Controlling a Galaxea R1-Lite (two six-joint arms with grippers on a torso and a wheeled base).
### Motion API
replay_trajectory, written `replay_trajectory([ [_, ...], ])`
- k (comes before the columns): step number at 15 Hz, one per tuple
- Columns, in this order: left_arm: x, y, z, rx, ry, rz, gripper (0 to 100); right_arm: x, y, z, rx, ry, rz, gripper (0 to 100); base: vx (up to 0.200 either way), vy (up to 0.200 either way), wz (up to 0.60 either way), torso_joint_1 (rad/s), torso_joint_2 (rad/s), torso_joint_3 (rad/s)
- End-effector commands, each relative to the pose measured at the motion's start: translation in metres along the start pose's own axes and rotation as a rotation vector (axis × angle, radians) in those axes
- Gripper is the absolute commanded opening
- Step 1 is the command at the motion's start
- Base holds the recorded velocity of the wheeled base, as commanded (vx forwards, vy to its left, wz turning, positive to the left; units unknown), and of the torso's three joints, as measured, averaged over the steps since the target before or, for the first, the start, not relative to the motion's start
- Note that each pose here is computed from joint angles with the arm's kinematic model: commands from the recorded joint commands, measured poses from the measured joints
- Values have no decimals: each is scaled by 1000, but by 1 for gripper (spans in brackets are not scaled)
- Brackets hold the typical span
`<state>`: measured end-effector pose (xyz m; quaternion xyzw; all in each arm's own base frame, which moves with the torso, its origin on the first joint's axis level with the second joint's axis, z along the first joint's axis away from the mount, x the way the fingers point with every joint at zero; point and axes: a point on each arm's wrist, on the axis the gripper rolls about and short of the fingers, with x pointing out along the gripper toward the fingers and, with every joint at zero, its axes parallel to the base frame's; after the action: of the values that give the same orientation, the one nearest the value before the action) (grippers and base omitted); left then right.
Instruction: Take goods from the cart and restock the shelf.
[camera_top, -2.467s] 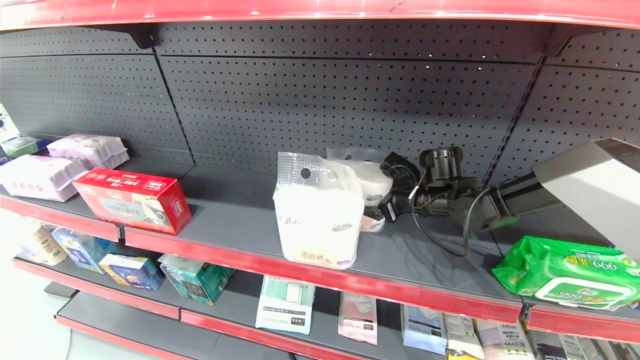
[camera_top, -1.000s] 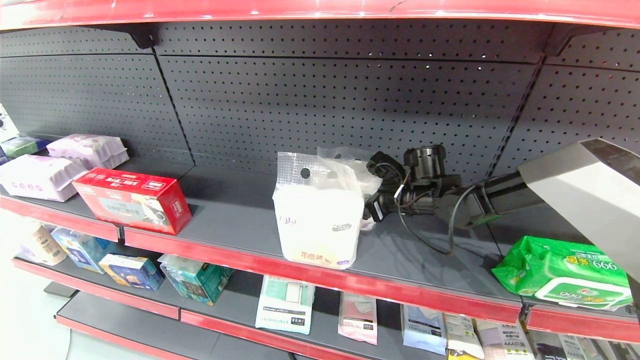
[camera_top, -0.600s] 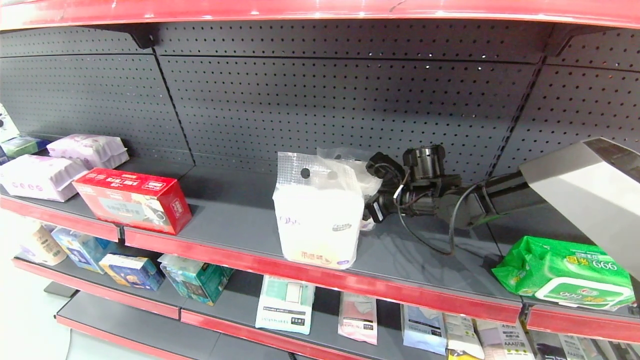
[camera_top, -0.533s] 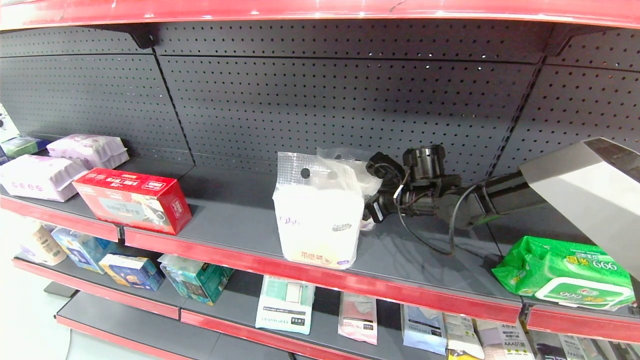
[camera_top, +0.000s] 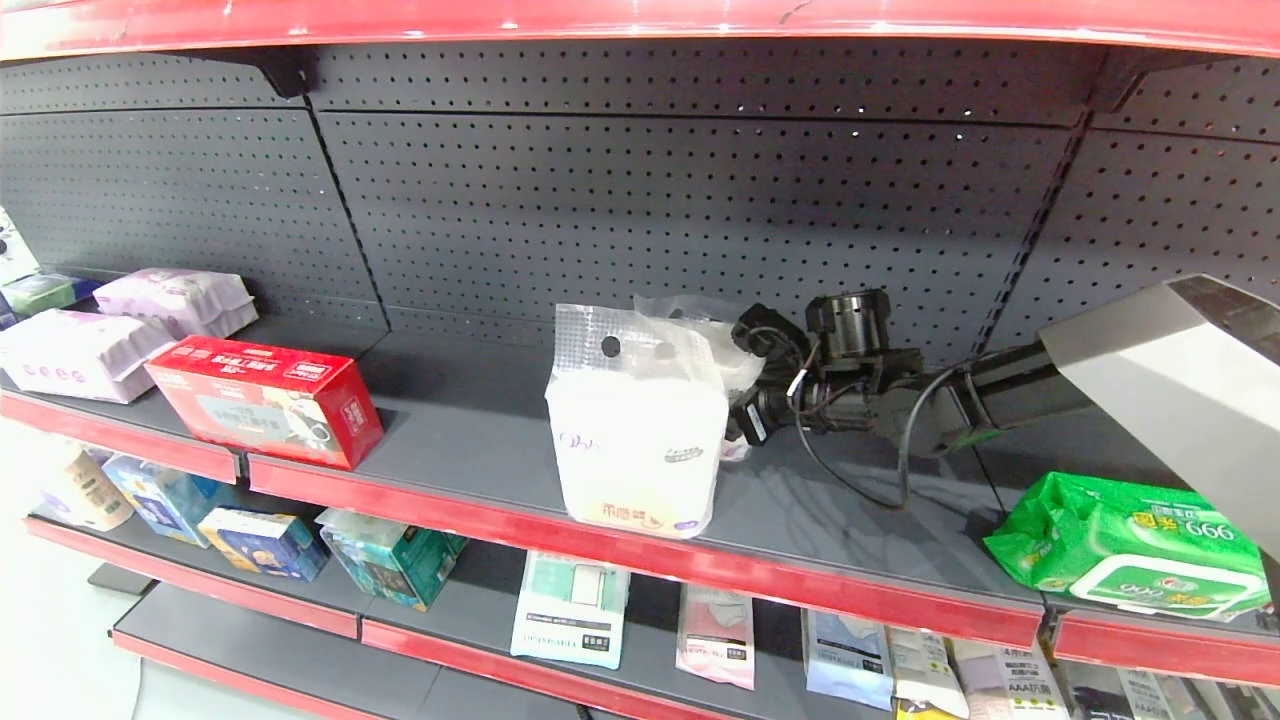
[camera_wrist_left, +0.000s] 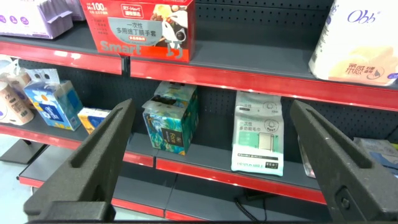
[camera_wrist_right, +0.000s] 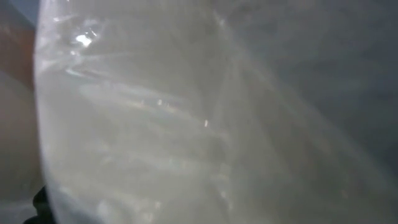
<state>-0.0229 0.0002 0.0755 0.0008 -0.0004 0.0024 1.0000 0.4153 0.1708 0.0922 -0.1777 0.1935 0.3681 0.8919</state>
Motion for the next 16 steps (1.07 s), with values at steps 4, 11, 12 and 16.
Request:
replay_trajectory([
  [4, 0, 0, 0, 0, 1, 0, 100, -3, -1, 6, 1, -15, -3, 100, 0, 0, 0, 0, 0, 0],
  [11, 0, 0, 0, 0, 1, 1, 100, -17, 0, 13, 6, 0, 2, 100, 0, 0, 0, 0, 0, 0],
  [12, 0, 0, 0, 0, 1, 0, 100, -17, 1, 14, 4, -2, 4, 100, 0, 0, 0, 0, 0, 0],
  [16, 0, 0, 0, 0, 1, 0, 100, -19, 0, 15, 5, -4, -3, 100, 0, 0, 0, 0, 0, 0],
])
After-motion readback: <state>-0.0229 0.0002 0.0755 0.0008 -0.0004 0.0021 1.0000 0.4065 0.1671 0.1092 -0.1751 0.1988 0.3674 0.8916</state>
